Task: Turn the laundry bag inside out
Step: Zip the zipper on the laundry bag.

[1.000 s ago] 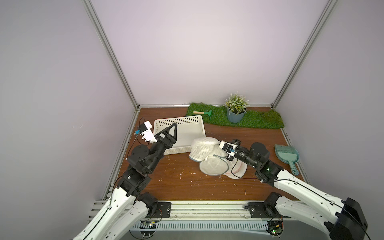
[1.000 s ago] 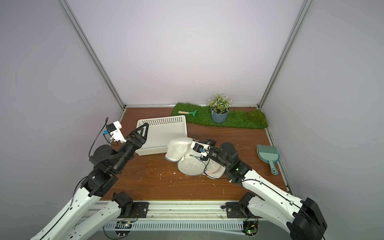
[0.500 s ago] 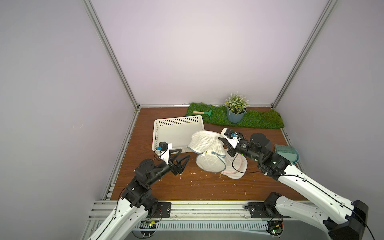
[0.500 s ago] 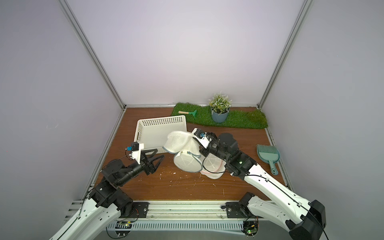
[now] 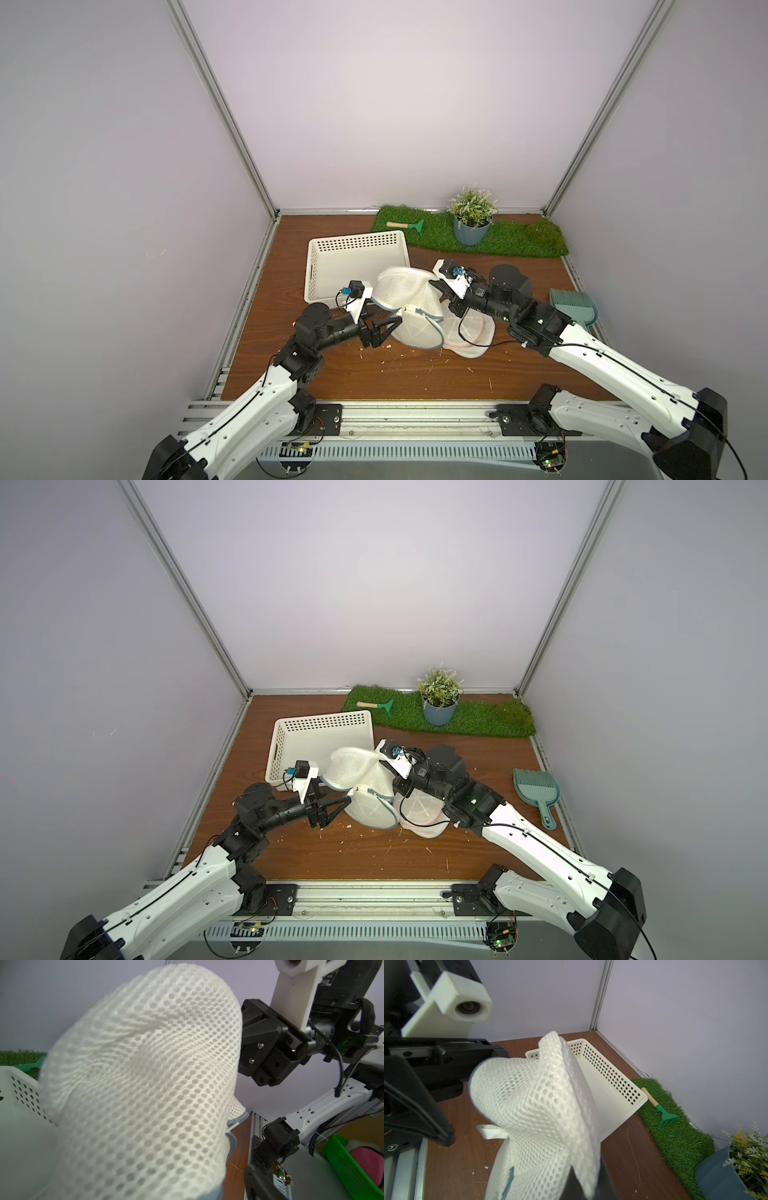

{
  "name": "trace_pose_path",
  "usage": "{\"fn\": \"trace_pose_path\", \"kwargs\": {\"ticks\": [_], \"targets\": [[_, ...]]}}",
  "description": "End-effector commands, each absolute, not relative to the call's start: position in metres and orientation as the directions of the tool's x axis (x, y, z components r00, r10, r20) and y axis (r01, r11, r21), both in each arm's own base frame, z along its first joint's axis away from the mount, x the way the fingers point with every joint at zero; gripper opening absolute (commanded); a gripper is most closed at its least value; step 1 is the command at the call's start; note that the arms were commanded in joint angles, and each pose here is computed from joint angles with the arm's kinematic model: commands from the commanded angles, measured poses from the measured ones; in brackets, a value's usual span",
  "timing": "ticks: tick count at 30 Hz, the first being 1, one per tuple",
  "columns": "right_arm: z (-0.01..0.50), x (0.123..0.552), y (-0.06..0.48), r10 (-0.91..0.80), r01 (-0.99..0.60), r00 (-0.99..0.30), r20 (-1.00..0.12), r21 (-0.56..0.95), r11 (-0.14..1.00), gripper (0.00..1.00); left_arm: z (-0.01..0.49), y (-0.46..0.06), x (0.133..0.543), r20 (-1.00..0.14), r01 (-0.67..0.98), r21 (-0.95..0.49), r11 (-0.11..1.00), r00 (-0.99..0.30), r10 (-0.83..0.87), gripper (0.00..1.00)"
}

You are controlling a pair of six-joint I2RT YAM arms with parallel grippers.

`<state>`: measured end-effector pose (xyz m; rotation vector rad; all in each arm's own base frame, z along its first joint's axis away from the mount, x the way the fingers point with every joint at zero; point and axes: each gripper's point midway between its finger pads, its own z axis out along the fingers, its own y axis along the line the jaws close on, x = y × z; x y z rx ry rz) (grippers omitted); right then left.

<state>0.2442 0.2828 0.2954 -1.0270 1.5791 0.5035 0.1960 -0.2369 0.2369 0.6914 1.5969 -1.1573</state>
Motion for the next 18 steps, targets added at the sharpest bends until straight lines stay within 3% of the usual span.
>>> {"fn": "trace_pose_path", "kwargs": {"ticks": [1,13,18], "targets": [[0.336,0.241,0.294,-0.244,-0.834,0.070,-0.967,-0.191,0.518,0.00,0.265,-0.242,0.190,-0.956,0.913,-0.282,0.294,-0.239,-0.172,0.77],[0.347,0.241,0.313,-0.186,-0.857,0.068,-0.980,-0.152,0.492,0.00,0.252,-0.255,0.197,-0.946,0.908,-0.315,0.274,-0.277,-0.171,0.68],[0.349,0.246,0.312,-0.191,-0.847,0.070,-0.979,-0.159,0.507,0.00,0.243,-0.260,0.195,-0.942,0.910,-0.332,0.248,-0.306,-0.140,0.54]]}}
